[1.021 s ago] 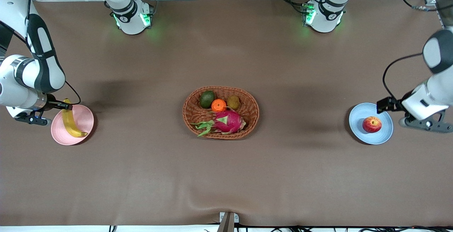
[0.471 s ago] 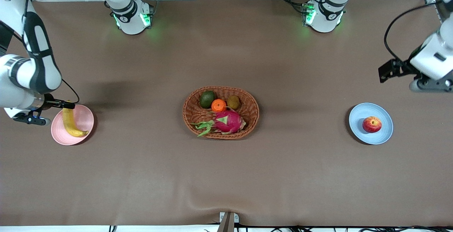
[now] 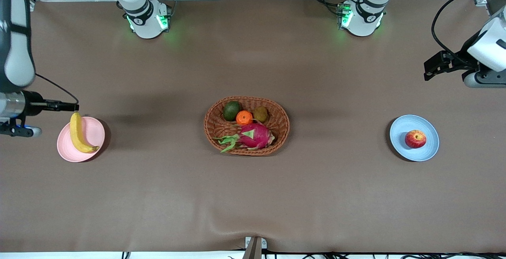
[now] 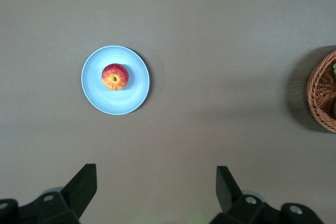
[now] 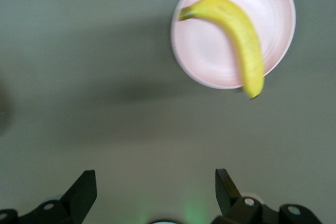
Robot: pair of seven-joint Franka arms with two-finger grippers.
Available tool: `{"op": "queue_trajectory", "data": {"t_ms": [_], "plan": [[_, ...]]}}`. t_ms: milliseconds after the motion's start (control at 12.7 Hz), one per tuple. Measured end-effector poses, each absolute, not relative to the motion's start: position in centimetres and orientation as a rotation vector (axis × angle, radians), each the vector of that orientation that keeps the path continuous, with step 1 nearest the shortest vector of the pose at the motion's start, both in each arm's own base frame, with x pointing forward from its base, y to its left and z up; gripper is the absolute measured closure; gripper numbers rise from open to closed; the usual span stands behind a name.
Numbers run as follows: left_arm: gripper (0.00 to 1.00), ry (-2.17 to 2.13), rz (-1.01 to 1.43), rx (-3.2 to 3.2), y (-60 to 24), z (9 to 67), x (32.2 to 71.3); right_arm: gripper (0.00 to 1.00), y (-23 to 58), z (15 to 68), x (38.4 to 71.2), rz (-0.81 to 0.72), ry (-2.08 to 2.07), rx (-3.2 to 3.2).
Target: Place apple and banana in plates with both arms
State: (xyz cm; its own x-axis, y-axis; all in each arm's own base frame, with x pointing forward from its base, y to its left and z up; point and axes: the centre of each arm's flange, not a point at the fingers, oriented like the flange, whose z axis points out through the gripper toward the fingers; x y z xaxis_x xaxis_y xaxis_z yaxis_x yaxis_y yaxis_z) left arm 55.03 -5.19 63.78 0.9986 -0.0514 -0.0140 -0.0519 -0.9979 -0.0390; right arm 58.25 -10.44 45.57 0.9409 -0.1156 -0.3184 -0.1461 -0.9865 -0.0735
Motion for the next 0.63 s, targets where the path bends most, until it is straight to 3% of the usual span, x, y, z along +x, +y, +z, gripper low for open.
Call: {"op": "queue_trajectory", "data": {"t_ms": [314,629], "plan": [[0.00,0.087,0.007,-3.103,-5.4,64.5,54.9,0.00,-4.5,55.6,56.2,0.345,0.317,-3.017],[0.00,0.108,0.001,-3.107,-6.2,64.7,54.8,0.00,-2.0,61.7,53.8,0.208,0.394,-3.013]]}}
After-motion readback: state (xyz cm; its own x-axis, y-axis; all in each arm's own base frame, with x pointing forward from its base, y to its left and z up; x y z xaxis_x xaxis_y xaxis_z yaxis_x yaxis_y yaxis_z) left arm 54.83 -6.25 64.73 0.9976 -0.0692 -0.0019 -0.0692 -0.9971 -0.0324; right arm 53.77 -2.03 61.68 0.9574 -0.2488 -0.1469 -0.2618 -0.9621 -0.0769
